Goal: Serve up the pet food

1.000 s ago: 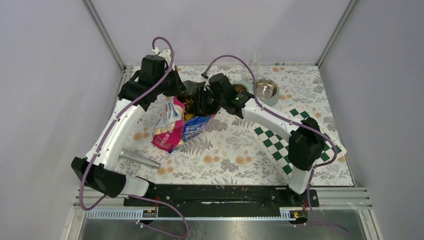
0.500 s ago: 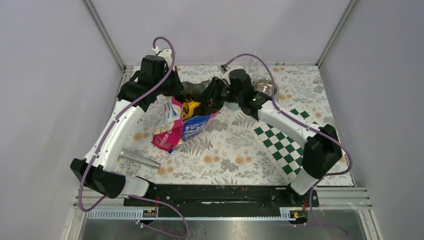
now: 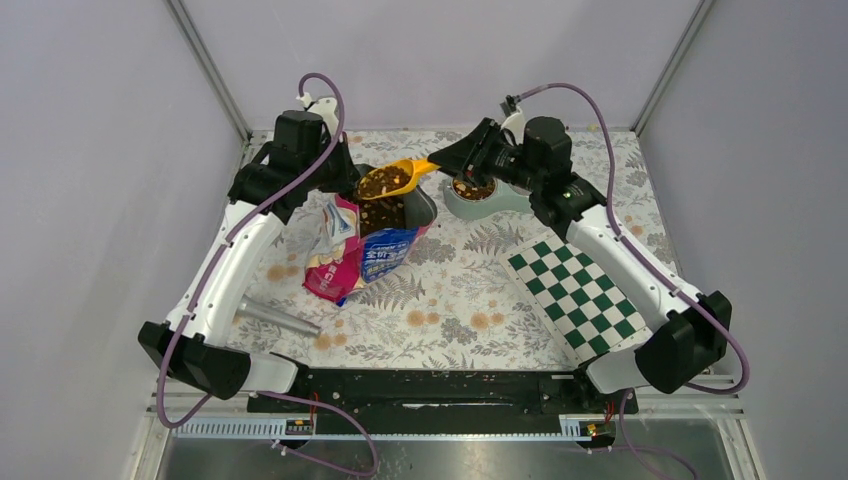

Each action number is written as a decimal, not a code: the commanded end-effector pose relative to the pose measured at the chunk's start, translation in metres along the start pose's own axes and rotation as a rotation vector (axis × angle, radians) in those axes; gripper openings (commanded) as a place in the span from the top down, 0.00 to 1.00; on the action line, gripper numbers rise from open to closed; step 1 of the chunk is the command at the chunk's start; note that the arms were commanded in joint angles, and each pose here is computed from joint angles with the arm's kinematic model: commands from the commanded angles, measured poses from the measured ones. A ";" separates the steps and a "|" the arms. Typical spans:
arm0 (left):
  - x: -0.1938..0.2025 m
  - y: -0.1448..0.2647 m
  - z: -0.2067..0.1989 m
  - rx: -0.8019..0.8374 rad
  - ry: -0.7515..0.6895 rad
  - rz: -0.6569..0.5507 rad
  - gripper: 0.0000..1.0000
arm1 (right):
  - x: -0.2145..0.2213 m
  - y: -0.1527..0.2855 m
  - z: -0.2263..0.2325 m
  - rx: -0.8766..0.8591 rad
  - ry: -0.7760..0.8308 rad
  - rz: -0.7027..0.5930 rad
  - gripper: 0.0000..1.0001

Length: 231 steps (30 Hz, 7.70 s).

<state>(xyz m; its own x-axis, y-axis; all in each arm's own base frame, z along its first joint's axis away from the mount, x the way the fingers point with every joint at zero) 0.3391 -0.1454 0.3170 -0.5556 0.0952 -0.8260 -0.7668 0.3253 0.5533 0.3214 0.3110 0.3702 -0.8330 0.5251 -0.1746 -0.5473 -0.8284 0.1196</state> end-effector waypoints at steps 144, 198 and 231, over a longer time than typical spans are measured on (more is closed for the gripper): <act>-0.023 0.034 0.003 0.128 0.210 -0.157 1.00 | -0.005 0.108 0.070 -0.291 0.473 -0.206 0.99; -0.023 0.025 -0.033 0.144 0.118 -0.161 1.00 | 0.126 -0.076 -0.104 0.044 0.201 0.372 1.00; -0.034 0.047 0.010 -0.032 0.047 -0.217 1.00 | 0.032 0.027 0.010 -0.076 0.234 -0.042 1.00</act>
<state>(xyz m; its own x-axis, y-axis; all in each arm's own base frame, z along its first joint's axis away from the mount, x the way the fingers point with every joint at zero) 0.3263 -0.1316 0.3166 -0.5390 0.0270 -0.8418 -0.7973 0.3060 0.5203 0.2817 0.3167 0.3358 -0.8089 0.4696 -0.3538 -0.5422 -0.8285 0.1400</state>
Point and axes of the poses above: each gripper's point midway between its finger pads, its own y axis back along the fingers, its own z axis along the line the jaws close on, x = y × z, the point moved 1 cm from there along y, back along the fingers, and after that the axes turned 12 degrees about -y, right-handed, at the moved point
